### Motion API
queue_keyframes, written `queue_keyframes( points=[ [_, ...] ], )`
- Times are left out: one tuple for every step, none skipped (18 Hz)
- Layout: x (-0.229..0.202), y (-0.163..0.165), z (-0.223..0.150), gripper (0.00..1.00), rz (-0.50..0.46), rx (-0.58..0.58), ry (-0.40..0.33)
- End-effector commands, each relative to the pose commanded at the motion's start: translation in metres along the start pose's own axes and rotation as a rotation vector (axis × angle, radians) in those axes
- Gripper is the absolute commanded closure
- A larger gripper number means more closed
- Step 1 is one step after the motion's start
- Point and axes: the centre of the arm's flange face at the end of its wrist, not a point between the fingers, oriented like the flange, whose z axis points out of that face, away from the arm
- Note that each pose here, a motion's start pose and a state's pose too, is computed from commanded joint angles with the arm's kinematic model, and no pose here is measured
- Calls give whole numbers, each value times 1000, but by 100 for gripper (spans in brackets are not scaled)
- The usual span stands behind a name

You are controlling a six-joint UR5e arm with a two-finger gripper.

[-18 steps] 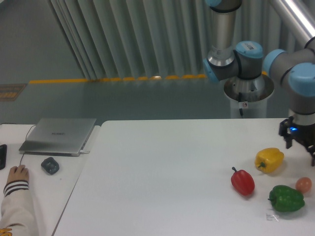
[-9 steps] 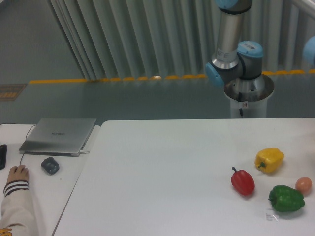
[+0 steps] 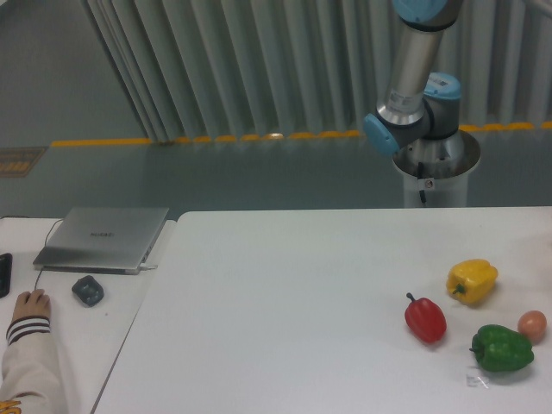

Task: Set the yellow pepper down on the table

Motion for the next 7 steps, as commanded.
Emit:
queue_keyframes(
  points=[
    [0,0,0,0,0,-1,-1],
    [0,0,0,0,2,-5,-1],
    [0,0,-1,0,2,-13,0],
    [0,0,-1,0,2,-15,0],
    [0,0,-1,0,2,-16,1],
    [0,-1,-1,0,3,-16,1],
    [0,-1,-1,0,3,-16,1]
  ],
)
